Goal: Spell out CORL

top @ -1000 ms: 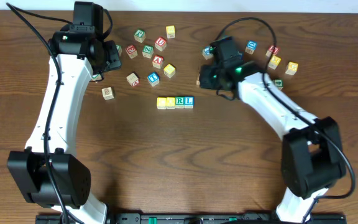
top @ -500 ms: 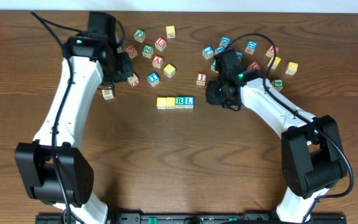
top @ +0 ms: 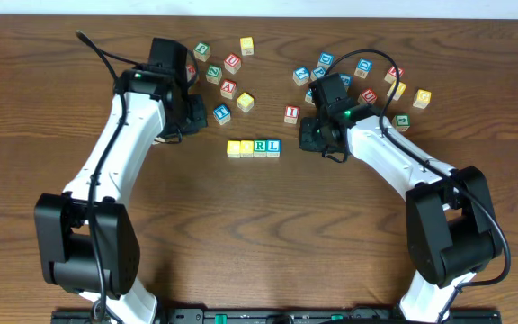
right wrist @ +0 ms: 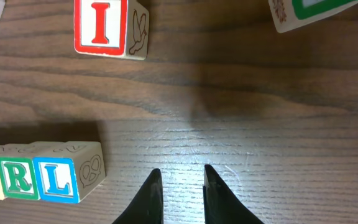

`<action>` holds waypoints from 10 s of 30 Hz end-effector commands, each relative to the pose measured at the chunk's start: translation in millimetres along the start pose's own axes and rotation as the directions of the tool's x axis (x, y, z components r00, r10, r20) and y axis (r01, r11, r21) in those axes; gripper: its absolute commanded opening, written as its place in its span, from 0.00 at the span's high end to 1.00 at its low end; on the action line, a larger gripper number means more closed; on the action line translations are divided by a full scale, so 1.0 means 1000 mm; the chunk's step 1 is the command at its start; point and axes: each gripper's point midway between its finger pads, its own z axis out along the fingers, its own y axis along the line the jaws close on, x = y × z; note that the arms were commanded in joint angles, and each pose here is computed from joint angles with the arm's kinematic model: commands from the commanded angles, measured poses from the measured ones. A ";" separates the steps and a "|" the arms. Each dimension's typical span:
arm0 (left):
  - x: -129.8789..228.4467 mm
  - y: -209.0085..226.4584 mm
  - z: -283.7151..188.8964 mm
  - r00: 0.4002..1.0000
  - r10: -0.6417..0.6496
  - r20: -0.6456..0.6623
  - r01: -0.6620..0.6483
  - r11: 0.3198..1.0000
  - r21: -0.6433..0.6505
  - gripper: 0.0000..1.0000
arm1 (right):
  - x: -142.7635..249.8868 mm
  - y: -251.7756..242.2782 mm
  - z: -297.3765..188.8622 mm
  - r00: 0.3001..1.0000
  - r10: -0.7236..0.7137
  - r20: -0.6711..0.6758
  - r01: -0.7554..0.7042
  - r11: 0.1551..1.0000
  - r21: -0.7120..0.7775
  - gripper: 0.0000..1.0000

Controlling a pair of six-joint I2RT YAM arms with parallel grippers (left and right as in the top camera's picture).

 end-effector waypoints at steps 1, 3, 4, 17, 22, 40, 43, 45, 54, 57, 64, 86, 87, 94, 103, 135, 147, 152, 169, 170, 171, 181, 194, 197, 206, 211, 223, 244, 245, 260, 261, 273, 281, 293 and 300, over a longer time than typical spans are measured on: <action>0.011 -0.008 0.013 0.999 -0.003 -0.037 0.005 0.999 0.034 0.92 | 0.004 -0.003 0.003 1.000 -0.008 -0.003 0.008 1.000 0.020 0.83; 0.013 -0.008 0.019 0.999 0.000 -0.033 0.001 0.999 0.036 0.92 | 0.005 -0.004 0.004 1.000 -0.008 -0.003 0.008 1.000 0.020 0.82; 0.013 -0.008 0.022 0.999 0.001 -0.033 0.001 0.999 0.037 0.92 | 0.005 -0.004 0.004 1.000 -0.008 -0.003 0.008 1.000 0.020 0.82; 0.016 -0.013 0.066 0.997 0.002 -0.082 0.003 0.998 0.068 0.92 | 0.004 -0.005 0.004 1.000 -0.013 0.004 0.013 0.999 0.035 0.77; 0.022 -0.013 0.079 0.993 0.003 -0.115 0.005 0.997 0.072 0.92 | 0.005 -0.005 0.004 1.000 -0.013 0.003 0.013 0.999 0.036 0.76; 0.034 -0.035 0.100 0.989 0.064 -0.136 -0.053 0.995 0.083 0.92 | 0.005 -0.005 0.005 1.000 -0.013 0.005 0.013 0.999 0.034 0.74; 0.036 -0.038 0.100 0.988 0.070 -0.138 -0.058 0.995 0.085 0.92 | 0.005 -0.005 0.005 1.000 -0.013 0.005 0.012 0.999 0.033 0.74; 0.036 -0.039 0.100 0.988 0.074 -0.138 -0.062 0.994 0.086 0.92 | 0.006 -0.004 0.005 1.000 -0.013 0.003 0.013 0.999 0.030 0.73; 0.041 -0.051 0.101 0.985 0.105 -0.137 -0.092 0.991 0.096 0.92 | 0.011 0.016 0.011 1.000 -0.024 0.013 0.024 1.000 0.005 0.70; 0.042 -0.055 0.101 0.984 0.114 -0.134 -0.101 0.990 0.100 0.92 | 0.014 0.021 0.017 0.999 -0.037 0.011 0.037 0.999 0.000 0.70; 0.043 -0.056 0.101 0.984 0.117 -0.135 -0.104 0.989 0.101 0.92 | 0.014 0.021 0.018 0.999 -0.037 0.010 0.037 0.999 0.001 0.76; 0.045 -0.071 0.102 0.981 0.154 -0.114 -0.140 0.983 0.119 0.92 | 0.020 0.016 0.023 0.999 0.029 -0.029 -0.029 1.000 -0.004 0.77; 0.046 -0.073 0.102 0.981 0.157 -0.112 -0.143 0.982 0.121 0.92 | 0.020 0.016 0.023 0.999 0.030 -0.031 -0.030 1.000 -0.003 0.77; 0.045 -0.075 0.102 0.981 0.161 -0.107 -0.147 0.981 0.125 0.92 | 0.021 0.015 0.023 0.999 0.029 -0.033 -0.029 1.000 -0.001 0.76; 0.051 -0.078 0.102 0.978 0.167 -0.121 -0.152 0.981 0.123 0.92 | 0.025 0.017 0.023 0.998 0.030 -0.053 -0.031 0.999 -0.011 0.76; 0.068 -0.076 0.100 0.967 0.179 -0.180 -0.162 0.981 0.105 0.92 | 0.041 0.019 0.022 0.991 0.035 -0.128 -0.039 0.999 -0.030 0.79; 0.076 -0.071 0.099 0.961 0.173 -0.215 -0.157 0.983 0.090 0.92 | 0.043 0.019 0.021 0.990 0.035 -0.137 -0.040 0.999 -0.032 0.79; 0.076 -0.071 0.099 0.961 0.172 -0.217 -0.156 0.984 0.090 0.92 | 0.043 0.019 0.021 0.990 0.035 -0.137 -0.040 0.999 -0.032 0.79; 0.065 -0.074 0.100 0.970 0.167 -0.174 -0.153 0.984 0.087 0.92 | 0.036 0.013 0.018 0.991 0.055 -0.125 -0.060 0.998 -0.033 0.78; 0.062 -0.072 0.099 0.973 0.167 -0.163 -0.157 0.985 0.072 0.92 | 0.034 0.011 0.016 0.991 0.059 -0.120 -0.064 0.997 -0.033 0.77; 0.059 -0.071 0.098 0.974 0.166 -0.154 -0.159 0.985 0.060 0.92 | 0.031 0.009 0.014 0.992 0.063 -0.112 -0.067 0.997 -0.036 0.77; 0.022 -0.054 0.073 0.991 0.114 -0.064 -0.111 0.992 0.058 0.92 | 0.009 -0.016 -0.005 0.993 0.100 -0.065 -0.102 0.994 -0.030 0.77; -0.016 -0.012 0.013 0.997 0.039 0.068 -0.043 0.997 0.060 0.92 | -0.011 -0.015 -0.037 0.999 -0.014 0.029 0.016 0.998 -0.058 0.68; -0.025 0.000 -0.005 0.993 0.026 0.112 -0.033 0.998 0.060 0.92 | -0.015 -0.013 -0.045 0.997 -0.050 0.053 0.053 0.997 -0.062 0.63; -0.040 0.046 -0.053 0.975 -0.049 0.217 0.049 0.999 0.005 0.83 | -0.025 -0.019 -0.067 0.991 -0.074 0.112 0.080 0.996 -0.048 0.54; -0.045 0.066 -0.070 0.962 -0.092 0.257 0.096 0.995 -0.003 0.75 | -0.032 -0.030 -0.081 0.989 -0.047 0.140 0.053 0.998 -0.041 0.49; -0.044 0.081 -0.073 0.966 -0.049 0.255 0.059 0.998 -0.032 0.48 | -0.034 -0.044 -0.093 0.986 -0.082 0.145 0.085 0.996 -0.019 0.34; -0.043 0.081 -0.072 0.968 -0.014 0.249 0.025 0.999 -0.042 0.03 | -0.034 -0.046 -0.093 0.986 -0.084 0.148 0.086 0.996 -0.011 0.01; -0.043 0.081 -0.072 0.968 -0.014 0.249 0.025 0.999 -0.042 0.03 | -0.035 -0.046 -0.093 0.985 -0.084 0.148 0.086 0.996 -0.012 0.01; -0.043 0.081 -0.072 0.968 -0.014 0.249 0.025 0.999 -0.042 0.03 | -0.034 -0.046 -0.093 0.986 -0.083 0.147 0.086 0.996 -0.012 0.01; -0.043 0.081 -0.072 0.968 -0.014 0.249 0.025 0.999 -0.042 0.03 | -0.034 -0.046 -0.093 0.986 -0.083 0.147 0.086 0.996 -0.012 0.01; -0.043 0.081 -0.072 0.968 -0.014 0.249 0.025 0.999 -0.042 0.02 | -0.026 -0.049 -0.091 0.991 -0.080 0.111 0.081 0.997 -0.002 0.01; -0.043 0.081 -0.072 0.968 -0.014 0.249 0.025 0.999 -0.042 0.02 | -0.033 -0.046 -0.096 0.986 -0.082 0.146 0.085 0.996 -0.011 0.01; -0.043 0.081 -0.072 0.968 -0.014 0.249 0.025 0.999 -0.042 0.02 | -0.059 -0.047 -0.188 0.912 -0.090 0.401 0.094 0.995 0.009 0.01; -0.043 0.081 -0.072 0.968 -0.014 0.249 0.025 0.999 -0.042 0.02 | -0.058 -0.058 -0.251 0.835 -0.067 0.547 0.067 0.998 0.021 0.01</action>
